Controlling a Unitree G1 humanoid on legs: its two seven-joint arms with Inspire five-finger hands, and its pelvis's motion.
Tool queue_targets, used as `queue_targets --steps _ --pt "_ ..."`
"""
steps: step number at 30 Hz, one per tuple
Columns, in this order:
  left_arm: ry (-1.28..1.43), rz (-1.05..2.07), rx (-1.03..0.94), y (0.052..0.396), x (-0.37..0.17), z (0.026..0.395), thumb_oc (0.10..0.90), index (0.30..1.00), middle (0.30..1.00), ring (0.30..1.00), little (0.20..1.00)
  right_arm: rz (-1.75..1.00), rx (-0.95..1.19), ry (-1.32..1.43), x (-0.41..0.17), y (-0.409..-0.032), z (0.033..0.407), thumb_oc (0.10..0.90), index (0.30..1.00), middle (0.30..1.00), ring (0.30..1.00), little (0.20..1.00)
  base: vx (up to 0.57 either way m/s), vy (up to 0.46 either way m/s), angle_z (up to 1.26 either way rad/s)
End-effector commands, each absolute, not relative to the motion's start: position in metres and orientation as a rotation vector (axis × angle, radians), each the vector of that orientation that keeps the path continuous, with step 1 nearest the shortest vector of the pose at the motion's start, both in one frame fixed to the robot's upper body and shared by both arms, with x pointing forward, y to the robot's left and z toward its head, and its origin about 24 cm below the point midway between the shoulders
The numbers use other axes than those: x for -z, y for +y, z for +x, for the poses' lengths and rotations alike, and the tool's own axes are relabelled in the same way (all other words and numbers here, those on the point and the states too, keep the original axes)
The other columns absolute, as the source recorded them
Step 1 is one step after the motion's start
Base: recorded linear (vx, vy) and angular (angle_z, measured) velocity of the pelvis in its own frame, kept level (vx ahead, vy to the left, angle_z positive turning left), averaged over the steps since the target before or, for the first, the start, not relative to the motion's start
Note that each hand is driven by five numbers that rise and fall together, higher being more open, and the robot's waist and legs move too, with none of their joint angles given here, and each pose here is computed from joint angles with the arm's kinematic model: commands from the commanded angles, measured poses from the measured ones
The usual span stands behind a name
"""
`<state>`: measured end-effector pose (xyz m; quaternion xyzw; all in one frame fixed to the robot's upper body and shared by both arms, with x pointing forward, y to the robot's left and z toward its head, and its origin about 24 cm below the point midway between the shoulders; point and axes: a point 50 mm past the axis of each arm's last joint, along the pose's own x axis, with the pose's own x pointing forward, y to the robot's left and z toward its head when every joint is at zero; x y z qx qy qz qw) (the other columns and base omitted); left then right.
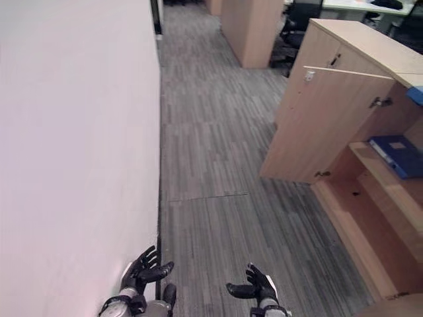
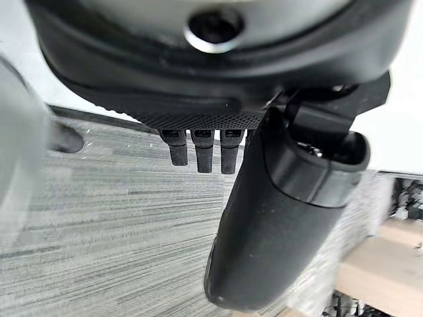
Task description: Put the empty folder in the office cabinet
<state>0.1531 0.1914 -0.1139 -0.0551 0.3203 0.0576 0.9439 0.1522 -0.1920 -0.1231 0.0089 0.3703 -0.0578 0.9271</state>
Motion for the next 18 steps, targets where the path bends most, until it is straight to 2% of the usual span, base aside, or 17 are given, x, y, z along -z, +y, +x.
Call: queue_targets --steps 1,9,18 --pt "0.578 0.126 -0.124 0.253 0.09 0.163 0.8 0.9 0.9 0.9 0.9 -0.088 0.125 0.53 0.084 -0.227 0.188 0.8 0.9 0.9 0.9 0.9 0.26 0.231 -0.22" --pt "0.547 0.131 -0.112 0.249 0.086 0.174 0.8 0.9 0.9 0.9 0.9 -0.084 0.16 0.532 0.085 -0.23 0.188 0.8 0.9 0.9 0.9 0.9 0.27 0.227 -0.1" --pt "0.55 0.148 -0.111 0.247 0.087 0.173 0.8 0.9 0.9 0.9 0.9 -0.071 0.203 0.528 0.083 -0.236 0.19 0.8 0.9 0.9 0.9 0.9 0.34 -0.124 0.03"
